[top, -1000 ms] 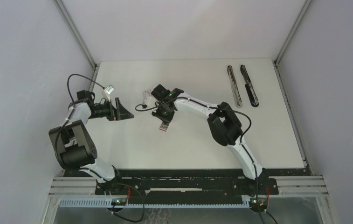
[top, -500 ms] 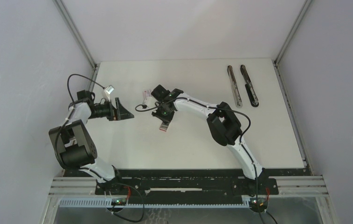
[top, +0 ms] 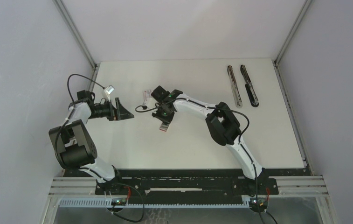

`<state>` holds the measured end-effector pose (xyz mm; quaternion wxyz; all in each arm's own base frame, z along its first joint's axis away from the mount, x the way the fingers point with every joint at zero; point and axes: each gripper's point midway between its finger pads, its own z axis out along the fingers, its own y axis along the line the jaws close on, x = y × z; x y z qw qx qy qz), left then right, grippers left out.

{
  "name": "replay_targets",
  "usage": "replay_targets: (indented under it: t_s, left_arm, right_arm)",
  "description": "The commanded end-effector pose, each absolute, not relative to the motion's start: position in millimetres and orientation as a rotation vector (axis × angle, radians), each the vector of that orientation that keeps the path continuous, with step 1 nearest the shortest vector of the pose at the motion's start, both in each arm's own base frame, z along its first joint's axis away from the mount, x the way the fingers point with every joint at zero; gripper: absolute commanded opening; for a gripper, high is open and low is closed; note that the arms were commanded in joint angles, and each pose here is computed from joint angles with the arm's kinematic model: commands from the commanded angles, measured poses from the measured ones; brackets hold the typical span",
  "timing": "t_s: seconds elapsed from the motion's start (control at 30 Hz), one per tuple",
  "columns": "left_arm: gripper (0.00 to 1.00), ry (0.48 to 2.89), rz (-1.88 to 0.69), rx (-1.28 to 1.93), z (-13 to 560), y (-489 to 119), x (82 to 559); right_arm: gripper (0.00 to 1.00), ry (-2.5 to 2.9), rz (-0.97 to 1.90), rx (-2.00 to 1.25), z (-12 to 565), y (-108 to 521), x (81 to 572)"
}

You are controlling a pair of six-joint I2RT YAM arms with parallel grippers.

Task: Unload the staples from the stapler
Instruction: Place the staple in the staple box.

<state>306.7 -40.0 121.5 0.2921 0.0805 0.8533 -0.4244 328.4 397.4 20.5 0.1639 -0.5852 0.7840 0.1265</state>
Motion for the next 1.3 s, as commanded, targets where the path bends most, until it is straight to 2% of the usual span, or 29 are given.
replay_targets:
  t_s: [0.0, 0.43, 0.6, 0.9, 1.27]
  left_arm:
    - [1.00, 2.228, -1.166, 0.248, 121.8, -44.7, 304.0]
    - [1.00, 2.228, -1.175, 0.245, 120.7, -44.8, 304.2]
    - [1.00, 2.229, -1.175, 0.246, 120.2, -45.1, 303.7]
    - [1.00, 2.228, -1.172, 0.246, 121.0, -44.8, 303.6]
    - [1.00, 2.253, -1.156, 0.297, 116.3, -54.3, 304.5]
  right_arm:
    - [0.13, 2.192, 0.365, -1.633, 30.7, 407.7, 339.5]
    - [0.21, 2.138, 0.371, -1.597, 65.2, 410.5, 343.9]
    - [0.29, 2.106, 0.363, -1.562, 89.6, 408.2, 349.3]
    - [0.38, 2.086, 0.380, -1.501, 123.0, 397.1, 356.3]
    - [0.53, 2.147, 0.399, -1.449, 120.1, 371.8, 367.7]
